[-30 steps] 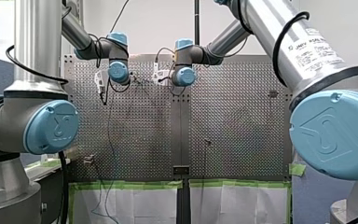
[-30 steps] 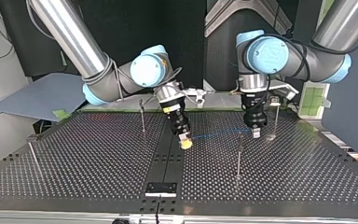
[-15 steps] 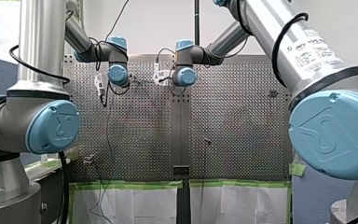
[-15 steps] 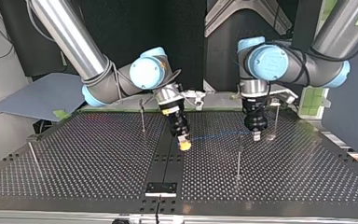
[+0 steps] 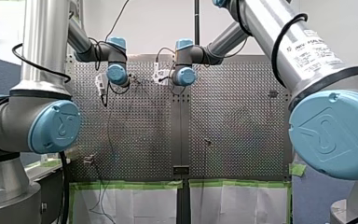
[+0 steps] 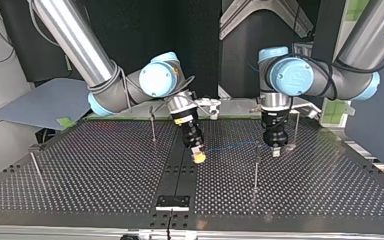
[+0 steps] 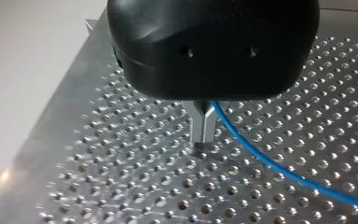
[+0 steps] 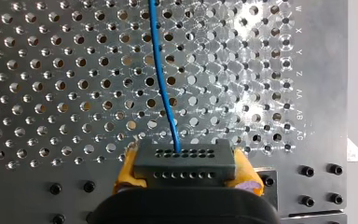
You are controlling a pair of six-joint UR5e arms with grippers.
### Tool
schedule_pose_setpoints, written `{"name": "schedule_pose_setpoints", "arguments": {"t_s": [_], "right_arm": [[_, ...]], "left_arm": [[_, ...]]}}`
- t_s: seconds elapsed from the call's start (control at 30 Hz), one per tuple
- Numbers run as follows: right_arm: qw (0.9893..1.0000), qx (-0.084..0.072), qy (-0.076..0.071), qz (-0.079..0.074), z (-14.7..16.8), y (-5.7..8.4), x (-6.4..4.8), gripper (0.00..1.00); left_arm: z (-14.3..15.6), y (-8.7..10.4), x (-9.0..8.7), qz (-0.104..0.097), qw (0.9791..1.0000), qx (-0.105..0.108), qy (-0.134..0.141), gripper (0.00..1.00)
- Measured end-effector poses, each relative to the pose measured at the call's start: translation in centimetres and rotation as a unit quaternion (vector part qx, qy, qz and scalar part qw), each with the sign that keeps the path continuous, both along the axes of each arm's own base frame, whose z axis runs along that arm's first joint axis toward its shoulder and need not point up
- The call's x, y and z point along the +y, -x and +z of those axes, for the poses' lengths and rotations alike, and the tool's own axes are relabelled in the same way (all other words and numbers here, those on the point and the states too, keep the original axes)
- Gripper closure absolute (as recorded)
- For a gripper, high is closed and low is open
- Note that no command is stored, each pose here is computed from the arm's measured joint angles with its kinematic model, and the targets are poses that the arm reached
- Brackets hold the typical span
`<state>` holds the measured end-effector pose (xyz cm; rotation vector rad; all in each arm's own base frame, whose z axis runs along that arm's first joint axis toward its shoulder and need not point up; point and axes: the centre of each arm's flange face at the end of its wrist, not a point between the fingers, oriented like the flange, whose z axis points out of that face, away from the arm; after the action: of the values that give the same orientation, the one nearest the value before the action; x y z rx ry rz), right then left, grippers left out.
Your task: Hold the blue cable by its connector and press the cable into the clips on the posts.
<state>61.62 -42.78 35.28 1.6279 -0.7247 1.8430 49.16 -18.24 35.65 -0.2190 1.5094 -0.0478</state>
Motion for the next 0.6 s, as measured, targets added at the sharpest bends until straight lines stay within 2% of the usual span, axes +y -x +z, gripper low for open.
{"name": "schedule_pose_setpoints", "arguments": {"t_s": [0.1, 0.27, 0.47, 0.6], "right_arm": [[1.0, 0.0, 0.0, 0.0, -0.1, 0.0, -0.1, 1.0], [1.0, 0.001, -0.002, -0.001, -0.7, -0.3, -0.6, 1.0], [1.0, 0.005, -0.007, -0.003, -2.2, -0.9, -1.7, 1.0], [0.9999, 0.002, -0.01, -0.008, -2.7, -0.9, -2.9, 1.0]], "left_arm": [[-0.3, -0.7, -0.1, -0.003, 1.0, 0.006, 0.001, 1.0], [0.4, -1.8, -0.1, -0.009, 0.9998, -0.008, 0.015, 1.0], [0.2, -3.0, 0.3, -0.012, 0.9997, -0.007, 0.022, 1.0], [-0.2, -3.6, 0.8, -0.015, 0.9996, -0.004, 0.024, 1.0]]}}
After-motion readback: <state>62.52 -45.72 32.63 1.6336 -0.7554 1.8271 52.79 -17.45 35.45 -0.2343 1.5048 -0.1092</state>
